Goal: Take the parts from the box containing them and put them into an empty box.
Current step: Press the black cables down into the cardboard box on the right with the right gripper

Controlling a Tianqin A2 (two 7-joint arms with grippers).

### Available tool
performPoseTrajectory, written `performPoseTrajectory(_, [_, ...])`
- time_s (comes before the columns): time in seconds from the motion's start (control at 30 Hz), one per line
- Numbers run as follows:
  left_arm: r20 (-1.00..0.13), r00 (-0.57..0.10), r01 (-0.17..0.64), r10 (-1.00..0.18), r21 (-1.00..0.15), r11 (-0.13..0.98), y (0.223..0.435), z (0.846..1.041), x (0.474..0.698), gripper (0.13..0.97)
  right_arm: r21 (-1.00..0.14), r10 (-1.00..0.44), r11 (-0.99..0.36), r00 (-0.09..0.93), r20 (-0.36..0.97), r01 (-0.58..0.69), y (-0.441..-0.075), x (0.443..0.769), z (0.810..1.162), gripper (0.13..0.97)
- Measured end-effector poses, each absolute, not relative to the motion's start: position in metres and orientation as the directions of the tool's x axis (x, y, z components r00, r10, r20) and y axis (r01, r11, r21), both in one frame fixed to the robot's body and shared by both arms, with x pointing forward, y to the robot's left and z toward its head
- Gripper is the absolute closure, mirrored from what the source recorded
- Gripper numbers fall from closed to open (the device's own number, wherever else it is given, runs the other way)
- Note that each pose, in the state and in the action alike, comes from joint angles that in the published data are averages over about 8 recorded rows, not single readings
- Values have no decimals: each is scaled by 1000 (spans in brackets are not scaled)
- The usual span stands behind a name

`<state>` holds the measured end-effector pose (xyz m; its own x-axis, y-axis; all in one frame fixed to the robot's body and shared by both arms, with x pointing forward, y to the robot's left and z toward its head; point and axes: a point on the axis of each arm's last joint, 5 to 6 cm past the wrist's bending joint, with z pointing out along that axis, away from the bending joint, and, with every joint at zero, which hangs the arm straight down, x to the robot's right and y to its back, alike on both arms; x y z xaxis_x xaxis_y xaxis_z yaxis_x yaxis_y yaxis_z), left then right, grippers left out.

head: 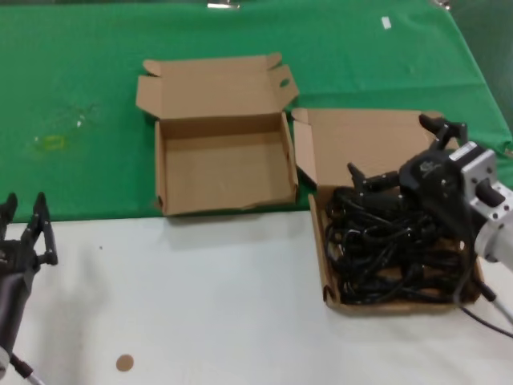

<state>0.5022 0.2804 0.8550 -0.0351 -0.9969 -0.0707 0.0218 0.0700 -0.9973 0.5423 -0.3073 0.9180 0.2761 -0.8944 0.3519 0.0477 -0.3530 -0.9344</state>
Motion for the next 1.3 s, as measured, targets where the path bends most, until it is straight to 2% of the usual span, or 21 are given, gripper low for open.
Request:
performPoseTrajectory(0.13, [-71, -35, 22, -997, -997, 70, 280, 855, 502, 800, -895, -828, -443, 361, 428, 45, -319, 550, 931, 130])
performPoseTrajectory(0.43, [-71, -35, 22, -997, -997, 70, 280, 855, 502, 913, -780, -630, -624, 564, 533, 40, -351, 558, 962, 130])
performPoseTrajectory(0.77, [-71, -35, 22, -997, -997, 70, 280, 855, 502, 943, -604, -370, -795, 745, 556, 57, -367, 563, 990, 130])
performPoseTrajectory(1.03, [-71, -35, 22, -997, -997, 70, 280, 855, 502, 953, -488, -211, -866, 807, 552, 108, -372, 577, 987, 130])
performPoseTrajectory(1.3, [-71, -35, 22, -997, -997, 70, 280, 855, 502, 953, -440, -159, -888, 809, 566, 133, -374, 594, 976, 163])
